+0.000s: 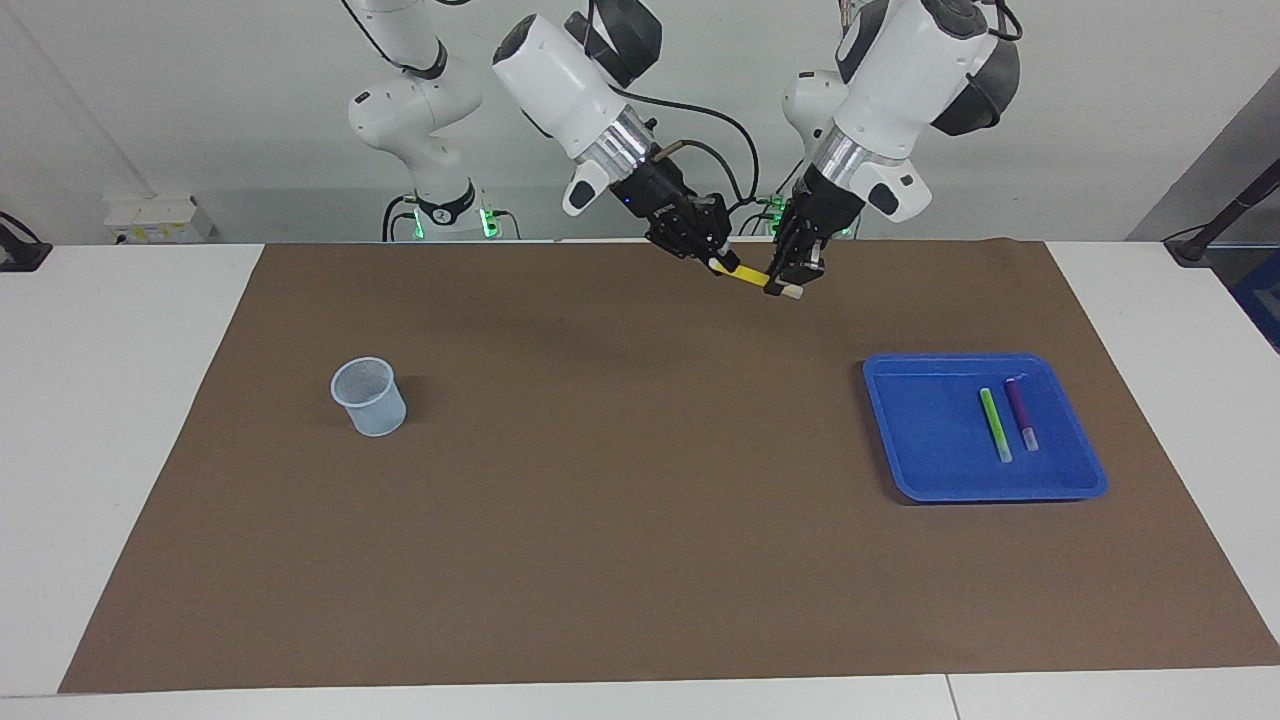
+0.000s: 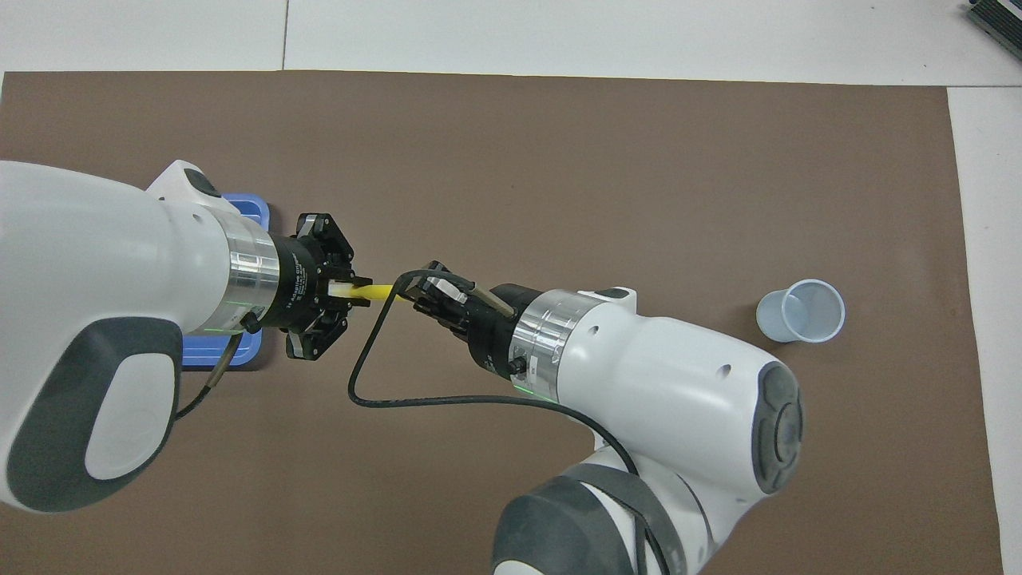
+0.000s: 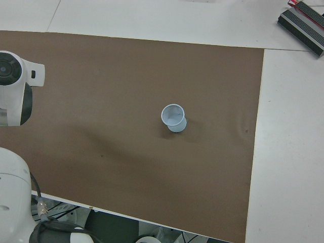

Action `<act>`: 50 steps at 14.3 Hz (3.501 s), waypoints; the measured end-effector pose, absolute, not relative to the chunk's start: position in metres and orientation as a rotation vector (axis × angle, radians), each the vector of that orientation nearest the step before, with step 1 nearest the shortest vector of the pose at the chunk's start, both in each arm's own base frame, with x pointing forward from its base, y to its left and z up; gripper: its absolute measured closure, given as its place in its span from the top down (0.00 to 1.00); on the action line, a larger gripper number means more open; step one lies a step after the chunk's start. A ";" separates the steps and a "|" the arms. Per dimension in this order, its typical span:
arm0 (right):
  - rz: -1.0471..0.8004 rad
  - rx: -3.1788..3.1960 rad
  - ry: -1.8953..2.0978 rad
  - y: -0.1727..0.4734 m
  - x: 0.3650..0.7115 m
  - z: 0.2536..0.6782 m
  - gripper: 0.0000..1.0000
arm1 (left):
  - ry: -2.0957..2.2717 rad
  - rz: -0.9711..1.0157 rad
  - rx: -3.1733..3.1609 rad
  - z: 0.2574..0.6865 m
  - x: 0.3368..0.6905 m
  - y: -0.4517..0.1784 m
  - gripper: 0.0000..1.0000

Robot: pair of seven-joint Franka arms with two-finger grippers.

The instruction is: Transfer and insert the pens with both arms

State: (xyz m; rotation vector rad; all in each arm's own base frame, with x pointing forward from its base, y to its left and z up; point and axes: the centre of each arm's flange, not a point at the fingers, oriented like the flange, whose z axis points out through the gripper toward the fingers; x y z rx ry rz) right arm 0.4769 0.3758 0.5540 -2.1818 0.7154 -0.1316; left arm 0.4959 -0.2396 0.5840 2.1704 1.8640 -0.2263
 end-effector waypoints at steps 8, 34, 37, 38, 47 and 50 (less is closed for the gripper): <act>-0.133 -2.179 0.714 0.376 0.477 0.555 0.21 | 1.866 -0.231 2.169 0.583 0.496 -0.240 0.18; -0.134 -2.183 0.729 0.373 0.481 0.549 0.19 | 1.838 -0.223 2.187 0.588 0.490 -0.243 0.40; -0.137 -2.185 0.725 0.373 0.482 0.549 0.19 | 1.837 -0.223 2.187 0.589 0.490 -0.243 0.40; -0.144 -2.190 0.712 0.372 0.482 0.549 0.19 | 1.837 -0.223 2.186 0.589 0.490 -0.243 0.40; -0.063 -2.472 0.290 0.306 0.508 0.521 0.19 | 1.836 -0.221 2.186 0.590 0.490 -0.243 0.40; -0.042 -2.612 0.127 0.273 0.516 0.514 0.19 | 1.836 -0.222 2.186 0.590 0.490 -0.243 0.40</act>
